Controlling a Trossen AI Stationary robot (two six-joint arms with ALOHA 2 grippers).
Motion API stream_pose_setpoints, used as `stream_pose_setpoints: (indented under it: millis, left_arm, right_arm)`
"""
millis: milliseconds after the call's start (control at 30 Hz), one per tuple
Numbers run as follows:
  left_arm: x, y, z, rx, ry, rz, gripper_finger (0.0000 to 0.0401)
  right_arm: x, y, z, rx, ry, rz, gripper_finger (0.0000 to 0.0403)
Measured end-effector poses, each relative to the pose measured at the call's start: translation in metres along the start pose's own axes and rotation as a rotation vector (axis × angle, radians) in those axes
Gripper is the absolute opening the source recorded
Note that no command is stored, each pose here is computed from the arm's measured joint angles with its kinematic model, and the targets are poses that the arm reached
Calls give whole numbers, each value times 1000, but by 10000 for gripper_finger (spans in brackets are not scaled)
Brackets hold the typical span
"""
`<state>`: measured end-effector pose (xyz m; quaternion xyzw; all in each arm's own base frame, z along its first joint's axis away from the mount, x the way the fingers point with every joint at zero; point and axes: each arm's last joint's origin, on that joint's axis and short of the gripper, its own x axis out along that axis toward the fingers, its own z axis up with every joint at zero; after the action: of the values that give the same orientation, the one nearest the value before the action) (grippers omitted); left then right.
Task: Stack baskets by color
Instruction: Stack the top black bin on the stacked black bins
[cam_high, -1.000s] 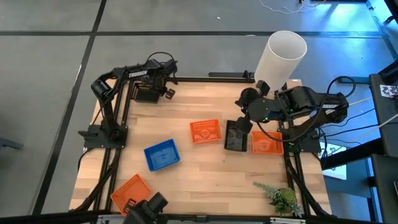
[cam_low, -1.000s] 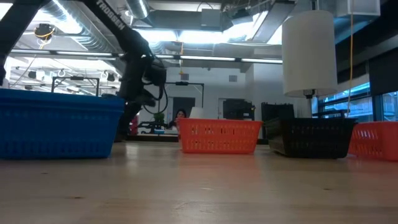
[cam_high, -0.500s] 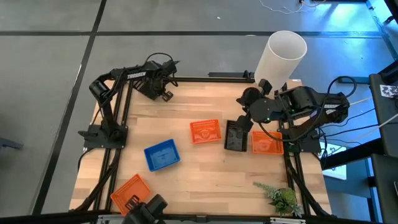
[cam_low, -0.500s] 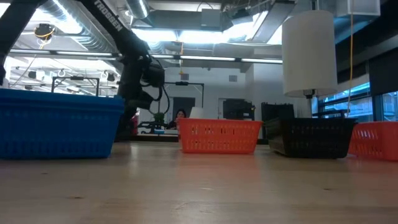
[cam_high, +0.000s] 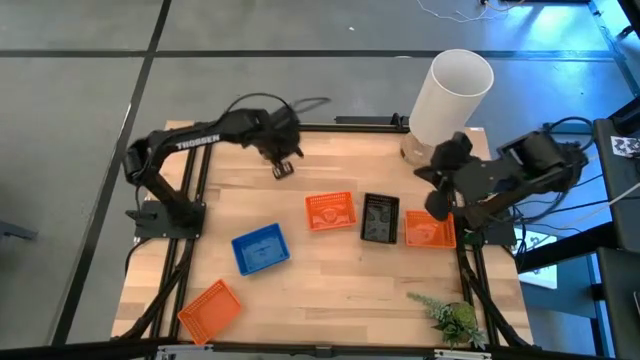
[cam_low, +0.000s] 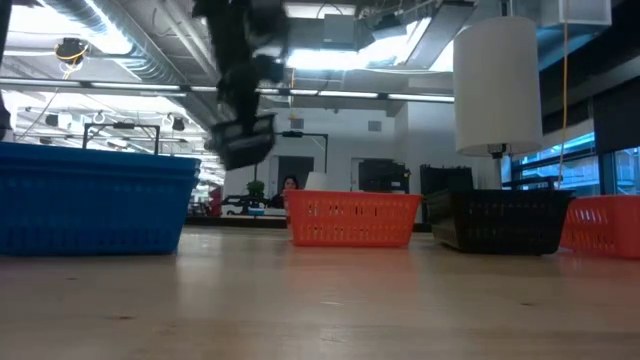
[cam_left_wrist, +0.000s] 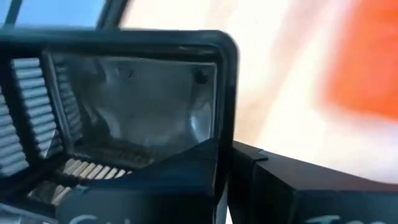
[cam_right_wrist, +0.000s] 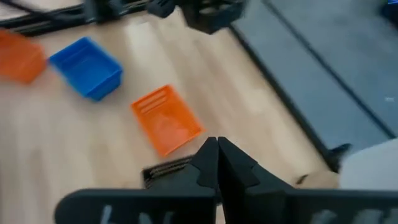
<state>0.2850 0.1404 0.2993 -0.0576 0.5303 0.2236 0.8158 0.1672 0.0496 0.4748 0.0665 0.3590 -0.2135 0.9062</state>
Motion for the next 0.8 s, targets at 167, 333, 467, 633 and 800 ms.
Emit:
stream_pose_setpoints:
  millis: [167,333,467,633,800]
  left_arm:
    - [-25,-59,31,136,-216,-110,0]
    - [-41,-105,60,201,-406,-268,0]
    - [-28,-145,76,243,-446,-354,0]
    - [0,-189,92,273,-460,-400,0]
    - [21,-221,106,297,-479,-427,0]
  right_arm:
    - [-14,-6,-6,-45,20,112,0]
    - [-24,-13,-11,-105,46,220,0]
    - [-31,-18,-15,-118,85,334,0]
    - [-38,-25,-18,-153,69,371,0]
    - [-42,-30,-20,-191,52,387,0]
